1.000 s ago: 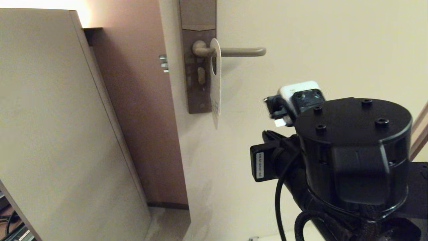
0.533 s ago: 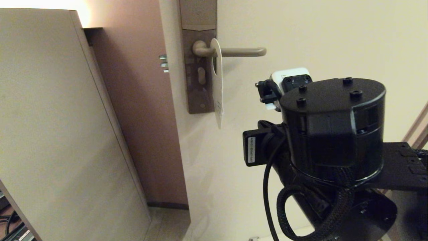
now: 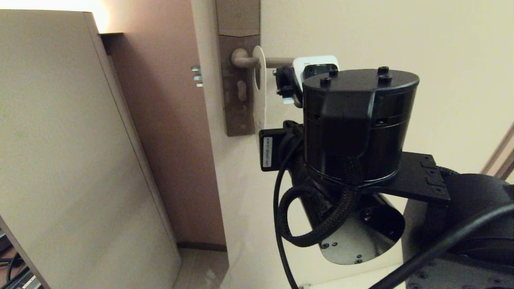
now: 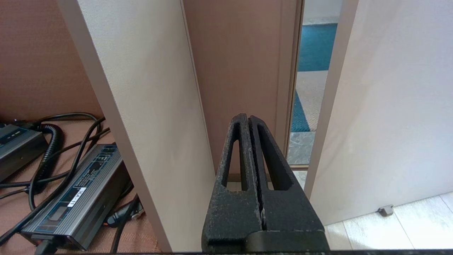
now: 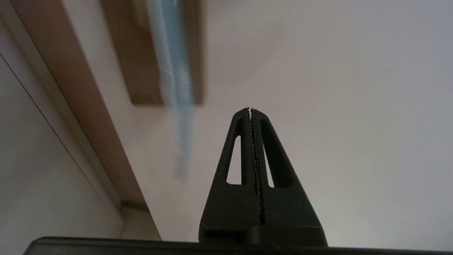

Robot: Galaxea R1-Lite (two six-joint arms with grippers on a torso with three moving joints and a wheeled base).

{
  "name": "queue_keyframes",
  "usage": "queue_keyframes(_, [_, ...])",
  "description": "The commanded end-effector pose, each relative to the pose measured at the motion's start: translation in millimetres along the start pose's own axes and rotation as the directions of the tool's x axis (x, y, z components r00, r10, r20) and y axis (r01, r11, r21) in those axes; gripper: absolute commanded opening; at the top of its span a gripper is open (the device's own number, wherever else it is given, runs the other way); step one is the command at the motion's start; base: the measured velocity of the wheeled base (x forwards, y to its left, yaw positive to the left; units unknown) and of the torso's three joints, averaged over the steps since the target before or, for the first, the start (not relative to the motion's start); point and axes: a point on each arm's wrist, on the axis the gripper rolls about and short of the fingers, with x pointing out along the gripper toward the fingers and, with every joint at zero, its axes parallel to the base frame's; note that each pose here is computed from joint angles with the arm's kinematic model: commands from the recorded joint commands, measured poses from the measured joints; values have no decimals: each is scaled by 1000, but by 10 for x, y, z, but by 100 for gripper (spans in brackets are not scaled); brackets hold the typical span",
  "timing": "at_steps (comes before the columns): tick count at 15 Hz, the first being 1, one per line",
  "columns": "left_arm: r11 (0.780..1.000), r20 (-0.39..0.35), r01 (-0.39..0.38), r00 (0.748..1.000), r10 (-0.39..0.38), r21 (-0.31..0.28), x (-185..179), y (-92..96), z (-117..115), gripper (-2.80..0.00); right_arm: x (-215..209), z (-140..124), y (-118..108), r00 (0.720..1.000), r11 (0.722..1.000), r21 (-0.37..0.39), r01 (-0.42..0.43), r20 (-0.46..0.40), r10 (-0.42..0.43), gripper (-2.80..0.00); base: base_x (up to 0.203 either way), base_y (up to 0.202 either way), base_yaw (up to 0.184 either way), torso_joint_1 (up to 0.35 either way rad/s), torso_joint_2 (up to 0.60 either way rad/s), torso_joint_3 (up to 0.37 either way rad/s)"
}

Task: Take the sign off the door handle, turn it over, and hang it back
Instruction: Hang the sign back with the other side facing out

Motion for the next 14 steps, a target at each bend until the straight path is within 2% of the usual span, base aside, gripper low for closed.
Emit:
queue_keyframes(1, [1000, 1, 1, 1000, -1, 1, 0, 0, 1, -280, 73, -84, 99, 1000, 1000, -14, 4, 4, -4, -280, 0, 0, 0, 0, 0, 0])
queue_keyframes(6, [1000, 1, -1, 1000, 1, 1, 0, 0, 1, -280, 141, -65, 226, 999, 1000, -5, -5, 54, 5, -280, 0, 0, 0, 0, 0, 0])
queue_keyframes(9, [1000, 1, 0, 1000, 0, 1, 0, 0, 1, -280, 105, 2, 289, 995, 997, 23, -68, 79, 66, -280, 0, 0, 0, 0, 0, 0])
queue_keyframes(14, [1000, 1, 1, 1000, -1, 1, 0, 0, 1, -280, 21, 79, 388, 989, 993, 48, -111, 108, 105, -280, 0, 0, 0, 0, 0, 0])
